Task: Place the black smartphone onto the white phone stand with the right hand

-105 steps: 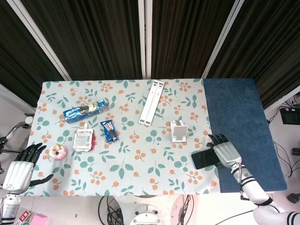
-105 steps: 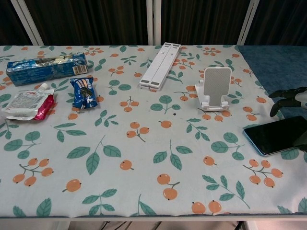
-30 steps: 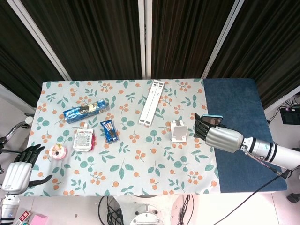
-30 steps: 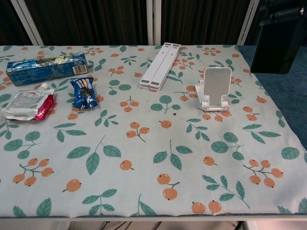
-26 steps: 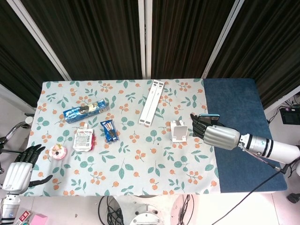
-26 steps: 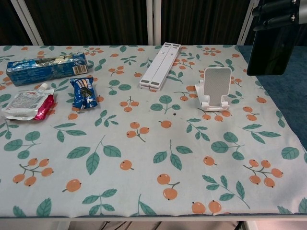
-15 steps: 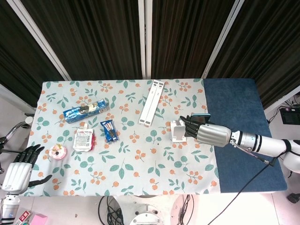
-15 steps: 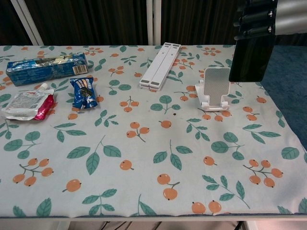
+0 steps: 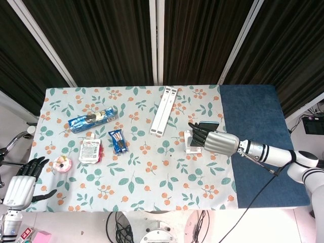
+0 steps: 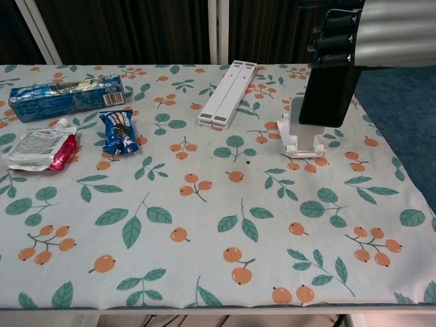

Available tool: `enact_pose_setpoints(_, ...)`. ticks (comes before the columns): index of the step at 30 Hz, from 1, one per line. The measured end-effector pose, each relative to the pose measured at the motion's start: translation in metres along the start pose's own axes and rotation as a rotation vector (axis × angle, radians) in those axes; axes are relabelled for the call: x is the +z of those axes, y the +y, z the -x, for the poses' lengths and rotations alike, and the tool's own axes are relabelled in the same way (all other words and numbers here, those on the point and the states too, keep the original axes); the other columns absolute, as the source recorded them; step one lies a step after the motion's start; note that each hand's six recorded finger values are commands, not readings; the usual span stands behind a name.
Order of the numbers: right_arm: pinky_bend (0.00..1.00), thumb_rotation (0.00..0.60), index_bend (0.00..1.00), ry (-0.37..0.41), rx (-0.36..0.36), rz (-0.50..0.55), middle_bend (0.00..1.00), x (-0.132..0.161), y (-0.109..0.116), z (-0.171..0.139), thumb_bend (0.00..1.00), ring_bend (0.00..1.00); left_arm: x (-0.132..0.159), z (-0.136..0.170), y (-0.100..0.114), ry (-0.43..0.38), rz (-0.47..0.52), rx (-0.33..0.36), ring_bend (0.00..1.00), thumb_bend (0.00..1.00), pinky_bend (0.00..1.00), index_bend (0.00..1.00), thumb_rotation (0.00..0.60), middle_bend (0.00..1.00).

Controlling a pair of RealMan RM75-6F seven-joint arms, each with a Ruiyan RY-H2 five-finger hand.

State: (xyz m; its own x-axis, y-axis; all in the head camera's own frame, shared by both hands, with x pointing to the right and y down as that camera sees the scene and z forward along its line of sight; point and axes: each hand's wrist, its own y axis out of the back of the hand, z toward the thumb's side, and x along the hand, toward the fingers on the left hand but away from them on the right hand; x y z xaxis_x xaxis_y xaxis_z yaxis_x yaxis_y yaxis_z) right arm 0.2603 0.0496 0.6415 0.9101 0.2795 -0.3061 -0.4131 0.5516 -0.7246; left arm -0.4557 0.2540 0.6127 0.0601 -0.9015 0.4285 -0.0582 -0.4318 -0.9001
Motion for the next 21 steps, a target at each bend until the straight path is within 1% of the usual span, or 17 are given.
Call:
enact_pose_setpoints(6,0.03,0.6,0.63,0.026,0.005,0.004,0.42,0.006,-0.004,0.006,0.24,0.42,-0.002,0.0,-0.002,0.006,0.003,-0.005,0.1,0.0,0.21,0.13,0.473,0.1)
enact_pose_setpoints(13,0.03,0.6,0.63,0.037,0.018,0.015,0.41,0.011,-0.009,0.01,0.24,0.41,-0.006,0.001,0.0,0.019,0.0,0.001,0.1,0.0,0.21,0.13,0.472,0.1)
enact_pose_setpoints(21,0.02,0.6,0.63,0.056,0.022,0.023,0.4,0.022,-0.012,0.015,0.24,0.4,-0.006,0.002,0.001,0.011,0.001,0.008,0.1,0.0,0.21,0.13,0.472,0.1)
